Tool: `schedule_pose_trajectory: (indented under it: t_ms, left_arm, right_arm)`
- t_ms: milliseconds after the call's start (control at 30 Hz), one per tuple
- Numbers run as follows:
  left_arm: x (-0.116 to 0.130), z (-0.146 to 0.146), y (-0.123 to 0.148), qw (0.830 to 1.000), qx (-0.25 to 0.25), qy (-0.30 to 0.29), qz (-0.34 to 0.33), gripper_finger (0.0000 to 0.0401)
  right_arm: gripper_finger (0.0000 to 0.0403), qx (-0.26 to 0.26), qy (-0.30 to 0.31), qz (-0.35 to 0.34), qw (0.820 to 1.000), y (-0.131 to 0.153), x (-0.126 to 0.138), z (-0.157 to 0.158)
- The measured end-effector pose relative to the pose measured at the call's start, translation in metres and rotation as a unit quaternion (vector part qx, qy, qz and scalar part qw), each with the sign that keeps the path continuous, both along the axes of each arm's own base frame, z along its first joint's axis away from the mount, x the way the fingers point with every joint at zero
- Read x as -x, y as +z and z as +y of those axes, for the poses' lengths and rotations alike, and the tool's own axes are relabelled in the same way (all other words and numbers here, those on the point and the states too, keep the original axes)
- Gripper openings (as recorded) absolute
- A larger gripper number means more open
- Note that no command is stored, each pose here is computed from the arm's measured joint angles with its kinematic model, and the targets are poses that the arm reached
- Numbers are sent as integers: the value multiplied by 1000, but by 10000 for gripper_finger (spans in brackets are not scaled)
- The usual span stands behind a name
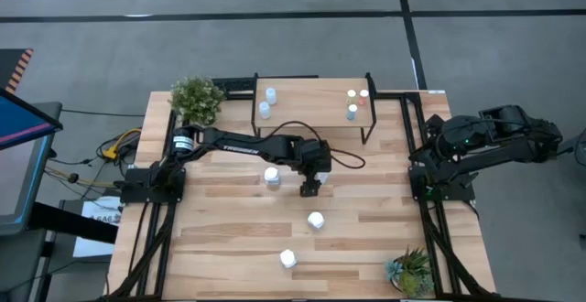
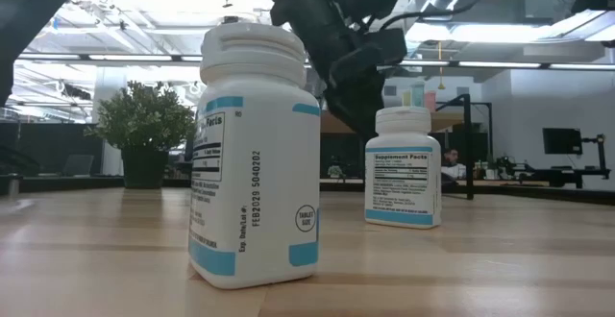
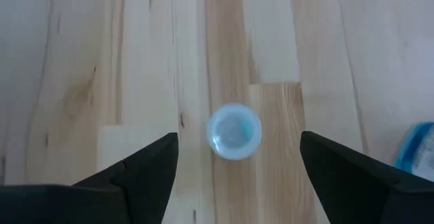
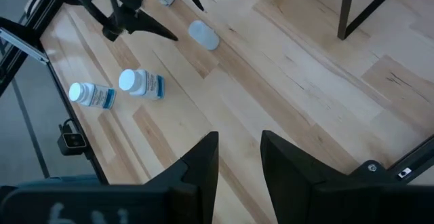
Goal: Pick and place medicine bottles onto shelf by color
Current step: Put the transparent pill bottle on the shelf
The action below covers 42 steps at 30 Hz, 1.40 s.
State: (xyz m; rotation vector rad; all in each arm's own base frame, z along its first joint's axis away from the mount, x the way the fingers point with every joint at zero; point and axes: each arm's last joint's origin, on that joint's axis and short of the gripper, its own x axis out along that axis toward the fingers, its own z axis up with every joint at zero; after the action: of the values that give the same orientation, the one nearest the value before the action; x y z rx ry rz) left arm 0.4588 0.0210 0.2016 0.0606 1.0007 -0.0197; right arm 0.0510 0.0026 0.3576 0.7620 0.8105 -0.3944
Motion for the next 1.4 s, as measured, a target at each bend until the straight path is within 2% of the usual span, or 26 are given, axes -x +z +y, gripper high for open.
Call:
schedule_pose_trajectory:
  t_ms: [267,733,867,1267,1400]
  left_arm:
    - [-7,-3,-27,1000,-13,-11,20,293]
    - [-10,-3,-23,1000,-18,-12,1,283]
    - [-11,-3,-22,1000,-18,-12,-7,251]
    - [-10,-3,-21,1000,-13,-5,-5,116]
    - [-4,-3,-14,1000,4,6,11,103]
  right_arm:
    - [134,0,0,0,1000,0,0,0]
    - [133,1,0,1,1000,0,0,0]
    - [134,3,3,1,1000,0,0,0]
    - [133,4,3,4,1000,0,1,0]
    - [133,4,3,4,1000,0,1,0]
